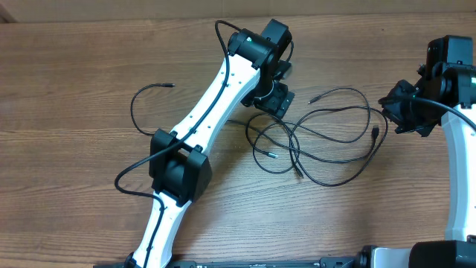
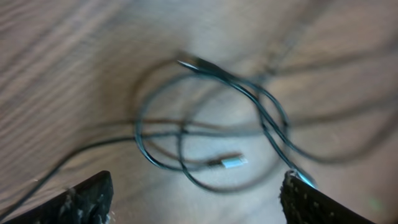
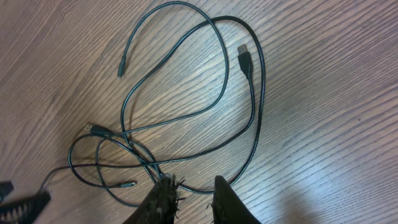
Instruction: Untangle cables
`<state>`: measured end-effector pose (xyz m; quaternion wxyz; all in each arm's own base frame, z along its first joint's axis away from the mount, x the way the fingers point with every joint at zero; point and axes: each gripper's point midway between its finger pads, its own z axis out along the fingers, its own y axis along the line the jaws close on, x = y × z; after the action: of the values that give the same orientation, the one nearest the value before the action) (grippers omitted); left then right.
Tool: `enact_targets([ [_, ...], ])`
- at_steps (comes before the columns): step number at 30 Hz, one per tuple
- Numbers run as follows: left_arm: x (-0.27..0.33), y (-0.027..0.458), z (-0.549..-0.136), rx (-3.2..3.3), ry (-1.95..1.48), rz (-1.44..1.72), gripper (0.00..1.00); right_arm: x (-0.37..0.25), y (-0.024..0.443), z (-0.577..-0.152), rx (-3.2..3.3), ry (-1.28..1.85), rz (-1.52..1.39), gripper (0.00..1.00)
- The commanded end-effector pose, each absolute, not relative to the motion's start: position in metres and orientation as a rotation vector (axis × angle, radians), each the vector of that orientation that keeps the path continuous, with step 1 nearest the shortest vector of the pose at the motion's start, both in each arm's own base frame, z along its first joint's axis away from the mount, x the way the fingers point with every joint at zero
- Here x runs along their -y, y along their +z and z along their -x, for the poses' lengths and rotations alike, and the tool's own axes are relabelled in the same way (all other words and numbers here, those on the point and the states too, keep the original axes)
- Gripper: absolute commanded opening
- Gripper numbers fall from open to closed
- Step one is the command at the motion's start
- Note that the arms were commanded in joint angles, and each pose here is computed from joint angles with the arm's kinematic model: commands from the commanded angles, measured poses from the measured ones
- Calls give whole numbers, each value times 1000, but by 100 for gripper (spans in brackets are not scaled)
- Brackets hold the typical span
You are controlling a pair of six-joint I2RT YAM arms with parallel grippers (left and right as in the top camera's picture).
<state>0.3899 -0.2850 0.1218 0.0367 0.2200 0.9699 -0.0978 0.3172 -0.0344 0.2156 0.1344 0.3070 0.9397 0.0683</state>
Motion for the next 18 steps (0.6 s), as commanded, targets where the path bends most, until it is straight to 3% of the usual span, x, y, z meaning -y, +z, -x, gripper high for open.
enact_targets([
  [1, 273, 96, -409, -3007, -145, -463, 80, 37, 226, -320, -2694, 186, -872, 20],
  [4, 274, 85, -414, -2991, -138, -571, 71, 37, 226, -319, -2703, 181, -848, 22],
  [9, 264, 66, -409, -2993, -101, -827, 72, 37, 226, -319, -2705, 181, -843, 22],
  [18, 269, 28, -420, -3012, -134, -825, 60, 37, 225, -318, -2709, 179, -839, 22],
])
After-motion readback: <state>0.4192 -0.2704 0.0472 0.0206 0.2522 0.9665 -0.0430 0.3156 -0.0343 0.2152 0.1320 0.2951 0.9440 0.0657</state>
